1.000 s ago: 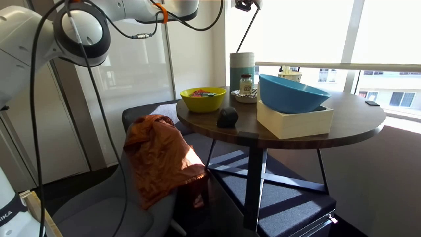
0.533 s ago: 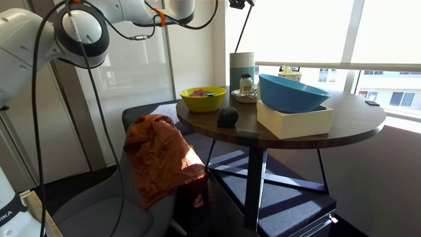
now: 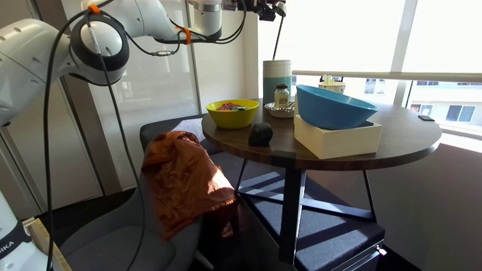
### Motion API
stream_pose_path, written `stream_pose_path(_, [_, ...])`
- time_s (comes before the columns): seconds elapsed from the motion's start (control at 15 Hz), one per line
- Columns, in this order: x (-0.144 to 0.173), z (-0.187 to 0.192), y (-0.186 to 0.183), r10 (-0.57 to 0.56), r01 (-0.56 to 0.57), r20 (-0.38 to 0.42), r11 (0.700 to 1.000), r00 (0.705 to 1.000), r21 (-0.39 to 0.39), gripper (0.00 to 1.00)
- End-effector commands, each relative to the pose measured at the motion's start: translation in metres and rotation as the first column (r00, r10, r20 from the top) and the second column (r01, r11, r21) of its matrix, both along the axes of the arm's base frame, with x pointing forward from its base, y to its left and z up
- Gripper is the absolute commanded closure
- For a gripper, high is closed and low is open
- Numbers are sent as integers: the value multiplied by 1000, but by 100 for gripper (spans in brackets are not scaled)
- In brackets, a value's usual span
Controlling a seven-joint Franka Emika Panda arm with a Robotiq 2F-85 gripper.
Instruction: Put the spoon inside the flask
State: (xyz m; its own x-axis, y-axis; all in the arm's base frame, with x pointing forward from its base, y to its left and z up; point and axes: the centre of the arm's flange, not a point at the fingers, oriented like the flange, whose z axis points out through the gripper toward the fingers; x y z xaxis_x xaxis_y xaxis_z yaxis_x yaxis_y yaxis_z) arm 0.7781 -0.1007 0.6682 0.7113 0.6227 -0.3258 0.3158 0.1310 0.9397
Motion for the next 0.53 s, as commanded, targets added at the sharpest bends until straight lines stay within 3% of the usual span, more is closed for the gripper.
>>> stream_pose_path(0.0, [2, -5, 3, 4, -4, -2, 1000, 1000, 4, 97])
stream_pose_path(0.2, [3, -6, 1, 2, -2, -3, 1000, 1000, 7, 99])
stream_pose_path(0.47, [11, -18, 14, 25, -30, -70, 997, 997, -73, 99])
